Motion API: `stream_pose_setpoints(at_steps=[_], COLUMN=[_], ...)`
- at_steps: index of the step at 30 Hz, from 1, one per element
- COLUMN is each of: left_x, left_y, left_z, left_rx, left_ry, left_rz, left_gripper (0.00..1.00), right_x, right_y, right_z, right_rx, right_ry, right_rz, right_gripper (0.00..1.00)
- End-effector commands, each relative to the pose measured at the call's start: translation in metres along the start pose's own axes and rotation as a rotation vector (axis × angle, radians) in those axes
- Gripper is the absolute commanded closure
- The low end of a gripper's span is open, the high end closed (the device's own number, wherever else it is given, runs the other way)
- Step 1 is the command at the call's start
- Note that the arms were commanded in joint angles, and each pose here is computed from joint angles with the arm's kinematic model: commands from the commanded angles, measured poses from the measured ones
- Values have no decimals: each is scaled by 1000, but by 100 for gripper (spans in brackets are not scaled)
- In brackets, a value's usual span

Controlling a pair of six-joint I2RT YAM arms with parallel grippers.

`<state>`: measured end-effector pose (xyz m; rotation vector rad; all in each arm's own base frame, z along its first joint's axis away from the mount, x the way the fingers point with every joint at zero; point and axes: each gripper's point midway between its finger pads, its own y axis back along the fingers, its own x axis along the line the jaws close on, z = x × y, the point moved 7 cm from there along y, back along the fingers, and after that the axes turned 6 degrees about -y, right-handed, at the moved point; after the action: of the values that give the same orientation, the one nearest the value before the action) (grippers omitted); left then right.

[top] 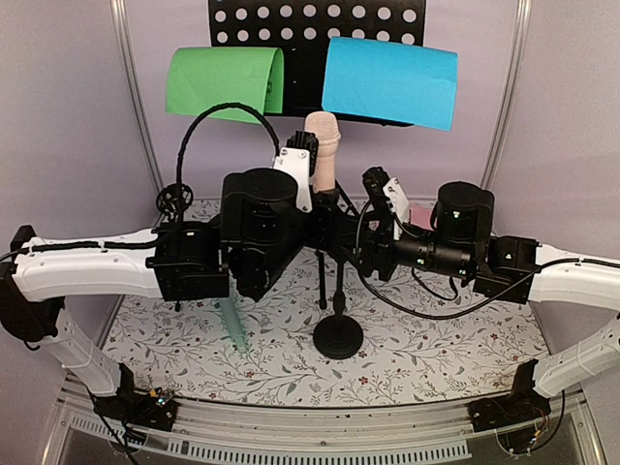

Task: Pack up the instrument practice props

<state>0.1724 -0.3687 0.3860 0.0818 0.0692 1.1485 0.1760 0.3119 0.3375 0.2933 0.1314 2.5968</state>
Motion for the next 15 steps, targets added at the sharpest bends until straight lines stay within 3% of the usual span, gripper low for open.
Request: stream_pose_setpoints(at_steps=[1, 15], left_x=[-2, -5], left_y=[14, 13], left_z=[33, 29], left_rx=[-83, -81], left_ry=[64, 38], left_rz=[31, 9], left_gripper=[100, 100], right_x=[-1, -4], right_y=[4, 19], right_z=[5, -4], right_rx=[-12, -32], right_ry=[-40, -35], right_rz=[-26, -37], right_gripper=[47, 85])
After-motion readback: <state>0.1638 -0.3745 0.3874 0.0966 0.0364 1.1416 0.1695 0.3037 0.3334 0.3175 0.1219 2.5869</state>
